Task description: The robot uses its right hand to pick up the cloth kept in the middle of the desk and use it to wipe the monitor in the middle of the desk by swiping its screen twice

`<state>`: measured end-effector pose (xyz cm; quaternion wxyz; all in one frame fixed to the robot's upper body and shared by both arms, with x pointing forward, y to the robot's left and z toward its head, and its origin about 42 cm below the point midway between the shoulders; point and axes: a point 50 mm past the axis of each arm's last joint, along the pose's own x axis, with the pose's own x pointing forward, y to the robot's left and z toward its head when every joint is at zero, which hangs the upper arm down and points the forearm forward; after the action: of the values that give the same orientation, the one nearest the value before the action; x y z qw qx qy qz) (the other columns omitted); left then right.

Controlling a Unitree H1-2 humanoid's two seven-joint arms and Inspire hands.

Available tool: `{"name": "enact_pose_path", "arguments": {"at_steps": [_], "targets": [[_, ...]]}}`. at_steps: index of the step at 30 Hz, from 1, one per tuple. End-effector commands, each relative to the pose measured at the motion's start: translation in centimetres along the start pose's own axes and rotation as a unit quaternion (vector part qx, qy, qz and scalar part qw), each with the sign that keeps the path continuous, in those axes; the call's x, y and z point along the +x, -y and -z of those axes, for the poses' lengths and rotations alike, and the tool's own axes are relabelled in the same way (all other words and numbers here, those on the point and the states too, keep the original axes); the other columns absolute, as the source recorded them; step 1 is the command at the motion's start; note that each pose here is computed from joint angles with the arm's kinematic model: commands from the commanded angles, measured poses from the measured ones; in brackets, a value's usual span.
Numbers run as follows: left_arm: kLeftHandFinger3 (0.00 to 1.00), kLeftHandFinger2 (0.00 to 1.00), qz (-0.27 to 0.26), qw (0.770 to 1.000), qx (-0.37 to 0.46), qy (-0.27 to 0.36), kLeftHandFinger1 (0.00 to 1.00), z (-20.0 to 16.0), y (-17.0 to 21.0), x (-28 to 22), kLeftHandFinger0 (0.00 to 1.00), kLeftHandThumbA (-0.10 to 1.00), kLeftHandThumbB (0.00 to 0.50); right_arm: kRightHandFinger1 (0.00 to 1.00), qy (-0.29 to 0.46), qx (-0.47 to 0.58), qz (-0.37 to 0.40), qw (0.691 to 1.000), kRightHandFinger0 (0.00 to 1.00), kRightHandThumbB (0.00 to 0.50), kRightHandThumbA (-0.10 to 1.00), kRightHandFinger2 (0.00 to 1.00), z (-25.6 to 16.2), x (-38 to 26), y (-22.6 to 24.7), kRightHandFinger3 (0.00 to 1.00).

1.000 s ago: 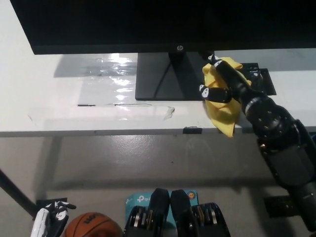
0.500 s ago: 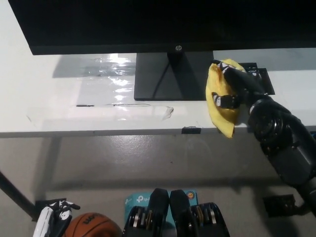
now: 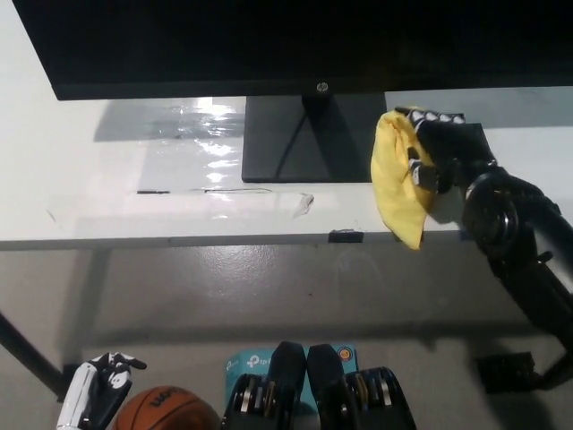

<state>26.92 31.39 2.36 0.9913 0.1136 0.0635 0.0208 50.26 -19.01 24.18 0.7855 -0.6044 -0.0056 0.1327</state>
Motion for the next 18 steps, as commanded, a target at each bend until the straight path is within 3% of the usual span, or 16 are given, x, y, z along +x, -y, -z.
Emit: {"name": "enact_pose_path", "arguments": {"at_steps": [1,6,13,14,18], "targets": [[0.13,0.00,0.011,0.999,0.011,0.031,0.00,-1.5,-0.7,0.8,0.00,0.49,0.500,1.00,-0.008,-0.047,-0.045,0.998,1.00,0.401,0.04,1.00,-1.7,0.5,2.8,1.00],[0.15,0.00,0.015,0.999,0.026,0.043,0.00,-2.0,-1.0,1.1,0.00,0.54,0.500,1.00,-0.043,-0.077,-0.117,0.989,1.00,0.415,0.12,1.00,-2.5,0.8,1.6,1.00],[0.13,0.00,0.016,0.999,0.018,0.045,0.00,-2.4,-0.8,1.5,0.00,0.52,0.500,1.00,-0.072,-0.119,-0.206,0.969,1.00,0.470,0.38,1.00,-1.8,0.9,0.4,1.00],[0.11,0.00,0.012,0.999,0.022,0.047,0.00,-2.5,-0.9,1.7,0.00,0.54,0.500,1.00,-0.083,-0.119,-0.222,0.964,1.00,0.494,0.36,1.00,-1.3,1.1,0.4,1.00],[0.04,0.00,0.007,0.999,0.016,0.047,0.00,-2.8,-1.1,1.9,0.00,0.54,0.500,1.00,-0.114,-0.149,-0.254,0.949,1.00,0.500,0.40,1.00,-0.1,1.3,0.3,1.00]]}}
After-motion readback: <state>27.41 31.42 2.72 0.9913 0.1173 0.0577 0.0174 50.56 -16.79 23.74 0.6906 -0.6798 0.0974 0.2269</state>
